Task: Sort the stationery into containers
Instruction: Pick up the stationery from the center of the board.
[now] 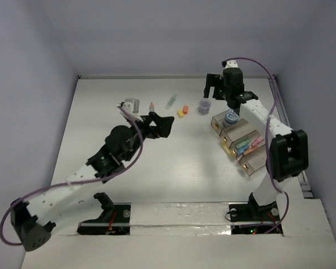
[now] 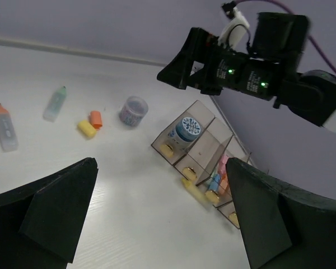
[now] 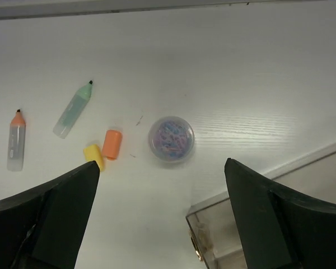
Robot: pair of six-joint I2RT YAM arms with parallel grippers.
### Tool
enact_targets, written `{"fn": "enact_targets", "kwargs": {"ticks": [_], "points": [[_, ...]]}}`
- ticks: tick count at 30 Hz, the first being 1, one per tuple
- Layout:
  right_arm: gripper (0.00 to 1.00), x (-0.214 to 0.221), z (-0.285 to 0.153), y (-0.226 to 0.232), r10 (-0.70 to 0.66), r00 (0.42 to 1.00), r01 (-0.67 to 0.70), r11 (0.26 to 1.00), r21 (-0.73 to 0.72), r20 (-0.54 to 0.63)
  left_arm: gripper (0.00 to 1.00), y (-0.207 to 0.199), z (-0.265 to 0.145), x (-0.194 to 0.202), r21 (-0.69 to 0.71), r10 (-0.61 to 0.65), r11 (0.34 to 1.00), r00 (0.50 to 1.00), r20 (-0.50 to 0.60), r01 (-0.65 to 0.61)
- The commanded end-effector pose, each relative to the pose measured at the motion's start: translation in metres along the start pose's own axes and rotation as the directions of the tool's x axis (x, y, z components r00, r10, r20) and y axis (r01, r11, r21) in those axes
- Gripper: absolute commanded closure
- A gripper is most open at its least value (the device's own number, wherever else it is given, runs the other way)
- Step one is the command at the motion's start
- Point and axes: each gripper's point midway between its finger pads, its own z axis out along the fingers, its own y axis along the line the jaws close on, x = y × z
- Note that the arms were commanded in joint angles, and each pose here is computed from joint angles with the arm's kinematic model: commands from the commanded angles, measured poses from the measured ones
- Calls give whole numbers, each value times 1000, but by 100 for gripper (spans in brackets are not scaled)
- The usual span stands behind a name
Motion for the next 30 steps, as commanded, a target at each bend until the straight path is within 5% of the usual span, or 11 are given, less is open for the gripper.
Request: {"fn": "enact_targets", "kwargs": {"ticks": [1, 11, 19, 25, 26, 30], "points": [[0, 2, 19, 4, -20, 998, 19, 1000, -4, -67, 1, 22, -34, -7, -79, 82, 993, 995, -51, -85], [0, 68, 89, -1, -7, 964, 18, 999, 40, -267, 1, 51, -82, -14, -130, 229, 962, 968, -101, -241], [1, 99, 113, -4, 4, 944, 15, 998, 53, -329, 1, 69, -80, -6, -160, 277, 944, 956, -96, -289], [23, 93, 124, -3, -8, 963, 27, 997, 66, -271, 1, 69, -74, -1, -125, 279, 948, 952, -123, -294], [36, 90, 126, -2, -10, 963, 29, 997, 69, -270, 1, 72, -73, -2, -132, 278, 947, 953, -121, -294], [56, 78, 126, 0, -23, 967, 47, 995, 86, -254, 1, 73, -74, -6, -130, 273, 949, 956, -109, -286]]}}
